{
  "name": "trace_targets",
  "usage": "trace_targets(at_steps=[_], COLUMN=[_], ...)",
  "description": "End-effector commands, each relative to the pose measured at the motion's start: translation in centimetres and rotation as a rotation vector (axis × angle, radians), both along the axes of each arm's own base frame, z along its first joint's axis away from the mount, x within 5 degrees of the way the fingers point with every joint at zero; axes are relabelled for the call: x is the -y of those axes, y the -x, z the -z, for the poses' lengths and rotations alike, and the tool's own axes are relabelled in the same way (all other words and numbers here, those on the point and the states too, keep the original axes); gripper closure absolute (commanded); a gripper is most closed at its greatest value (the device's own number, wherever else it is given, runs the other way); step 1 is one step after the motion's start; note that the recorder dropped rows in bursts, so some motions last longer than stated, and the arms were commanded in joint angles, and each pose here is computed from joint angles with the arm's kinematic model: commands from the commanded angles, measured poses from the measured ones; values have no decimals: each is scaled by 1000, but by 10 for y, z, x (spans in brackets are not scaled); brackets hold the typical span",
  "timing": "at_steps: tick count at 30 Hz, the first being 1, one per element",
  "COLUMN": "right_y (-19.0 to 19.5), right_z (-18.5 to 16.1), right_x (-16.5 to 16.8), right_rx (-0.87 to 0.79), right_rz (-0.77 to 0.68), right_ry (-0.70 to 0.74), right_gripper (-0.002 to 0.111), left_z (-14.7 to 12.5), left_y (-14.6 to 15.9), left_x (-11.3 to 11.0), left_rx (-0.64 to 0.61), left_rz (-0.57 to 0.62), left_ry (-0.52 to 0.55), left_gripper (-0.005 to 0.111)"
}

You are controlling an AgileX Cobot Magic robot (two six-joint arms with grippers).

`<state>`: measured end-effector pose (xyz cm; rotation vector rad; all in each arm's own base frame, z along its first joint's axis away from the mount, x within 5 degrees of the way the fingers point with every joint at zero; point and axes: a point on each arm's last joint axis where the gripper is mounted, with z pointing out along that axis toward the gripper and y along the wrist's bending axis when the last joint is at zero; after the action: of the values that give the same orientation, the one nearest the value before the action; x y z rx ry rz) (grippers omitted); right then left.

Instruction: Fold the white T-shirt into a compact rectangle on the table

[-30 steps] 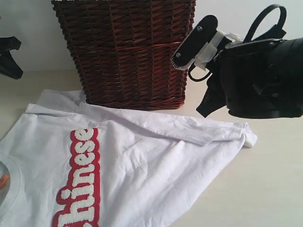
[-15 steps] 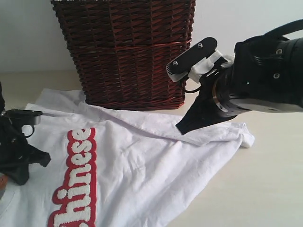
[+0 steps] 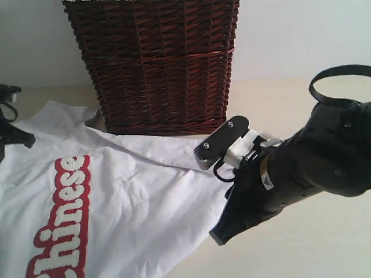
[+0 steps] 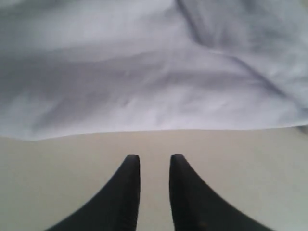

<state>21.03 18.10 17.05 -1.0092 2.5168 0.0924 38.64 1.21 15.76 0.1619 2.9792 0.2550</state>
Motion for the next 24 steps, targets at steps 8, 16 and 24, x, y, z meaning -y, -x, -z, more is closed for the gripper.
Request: trace_targets(at_steps=[8,16,24], right_y=[14,-15,-27], right_z=[55,64,43], right_x=[-22,-30,-6], right_rx=[-196,61,18], right_rz=[-240,-81,40], right_ry=[-46,-131,-171], right_gripper=[67,67,62], left_z=[-76,-69,-68], left_y=[-3,12,23], left_x=[62,98,139], left_rx=[199,117,113], left_rz=[281,399,526], left_ry=[489,514,558], left_gripper=[107,107,107])
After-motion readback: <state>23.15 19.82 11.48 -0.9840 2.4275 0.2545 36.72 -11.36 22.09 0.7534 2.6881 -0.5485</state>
